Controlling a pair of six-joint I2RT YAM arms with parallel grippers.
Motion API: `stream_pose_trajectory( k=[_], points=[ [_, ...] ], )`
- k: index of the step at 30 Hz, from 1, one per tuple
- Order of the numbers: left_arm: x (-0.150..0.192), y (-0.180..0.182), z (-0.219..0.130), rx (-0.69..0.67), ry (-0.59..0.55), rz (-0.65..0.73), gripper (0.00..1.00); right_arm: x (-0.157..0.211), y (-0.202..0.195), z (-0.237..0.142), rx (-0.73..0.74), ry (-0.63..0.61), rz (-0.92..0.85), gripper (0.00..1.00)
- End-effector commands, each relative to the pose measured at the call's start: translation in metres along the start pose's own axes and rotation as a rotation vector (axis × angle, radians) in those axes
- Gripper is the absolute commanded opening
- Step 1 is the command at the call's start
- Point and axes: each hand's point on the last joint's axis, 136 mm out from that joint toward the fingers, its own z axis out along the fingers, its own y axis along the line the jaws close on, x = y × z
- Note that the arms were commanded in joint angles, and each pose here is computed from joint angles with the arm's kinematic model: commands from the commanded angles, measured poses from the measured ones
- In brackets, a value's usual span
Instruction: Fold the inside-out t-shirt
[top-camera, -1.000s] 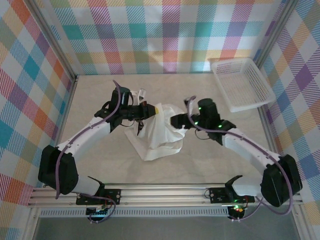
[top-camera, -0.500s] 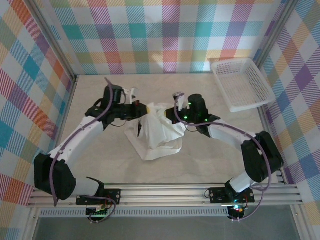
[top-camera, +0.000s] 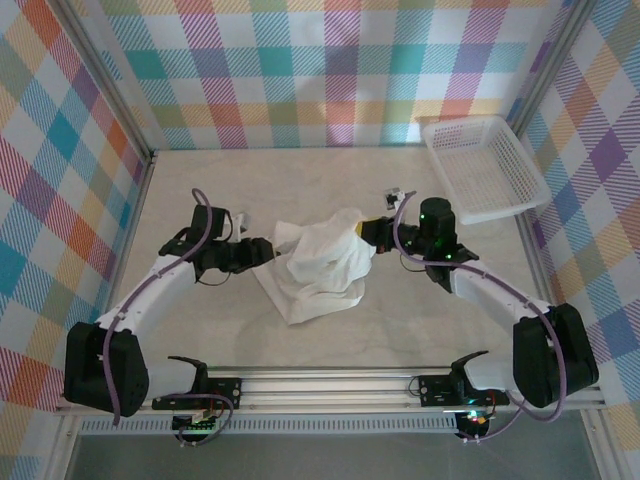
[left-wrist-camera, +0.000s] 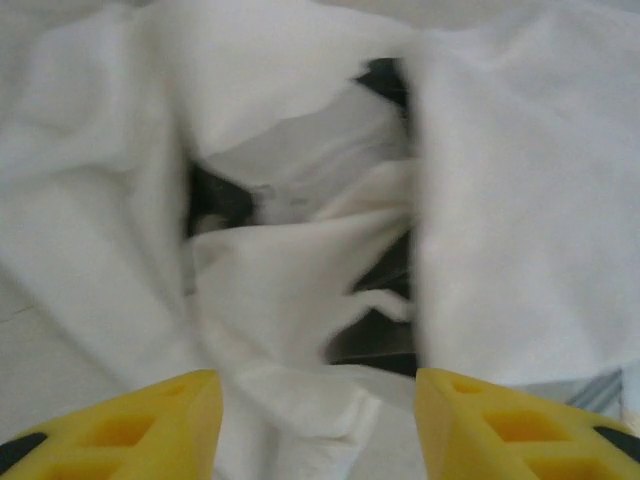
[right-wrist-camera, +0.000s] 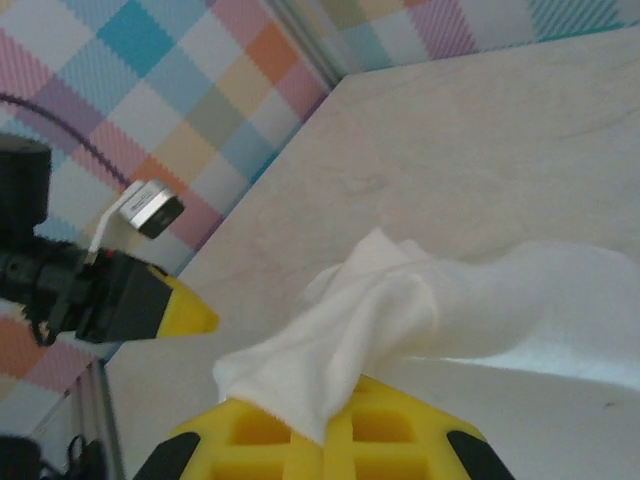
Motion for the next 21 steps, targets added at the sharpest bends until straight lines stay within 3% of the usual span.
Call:
stream_pose_trajectory(
  k=[1,4,6,9,11,12,14,19,21],
  points=[
    [-0.010,-0.076,-0.012,0.131,-0.046,0.363,0.59,-0.013,0.030,0.003,-0.143,0.039,-0.057,0.00],
    [0.002,-0.107,0.005,0.116,0.002,0.612,0.66,-0.020,0.040,0.005,-0.185,0.057,-0.053,0.00],
    [0.002,-0.122,0.019,0.109,0.017,0.698,0.75,-0.025,0.046,0.005,-0.208,0.058,-0.054,0.00],
    [-0.014,-0.132,0.040,0.104,-0.008,0.702,0.82,-0.027,0.055,0.004,-0.243,0.070,-0.063,0.00],
    [-0.026,-0.133,0.050,0.085,-0.034,0.681,0.80,-0.028,0.059,0.003,-0.253,0.079,-0.066,0.00],
    [-0.032,-0.133,0.054,0.075,-0.049,0.664,0.65,-0.028,0.058,0.003,-0.241,0.082,-0.065,0.00],
    [-0.044,-0.144,0.049,0.124,-0.074,0.592,0.00,-0.030,0.044,0.003,-0.144,0.072,-0.054,0.00],
    [-0.052,-0.209,-0.003,0.562,-0.058,0.393,0.00,-0.032,-0.063,-0.003,0.394,0.029,0.035,0.04],
    [-0.048,-0.217,-0.016,0.598,-0.043,0.372,0.00,-0.023,-0.093,0.005,0.438,0.081,0.086,0.06]
  ],
)
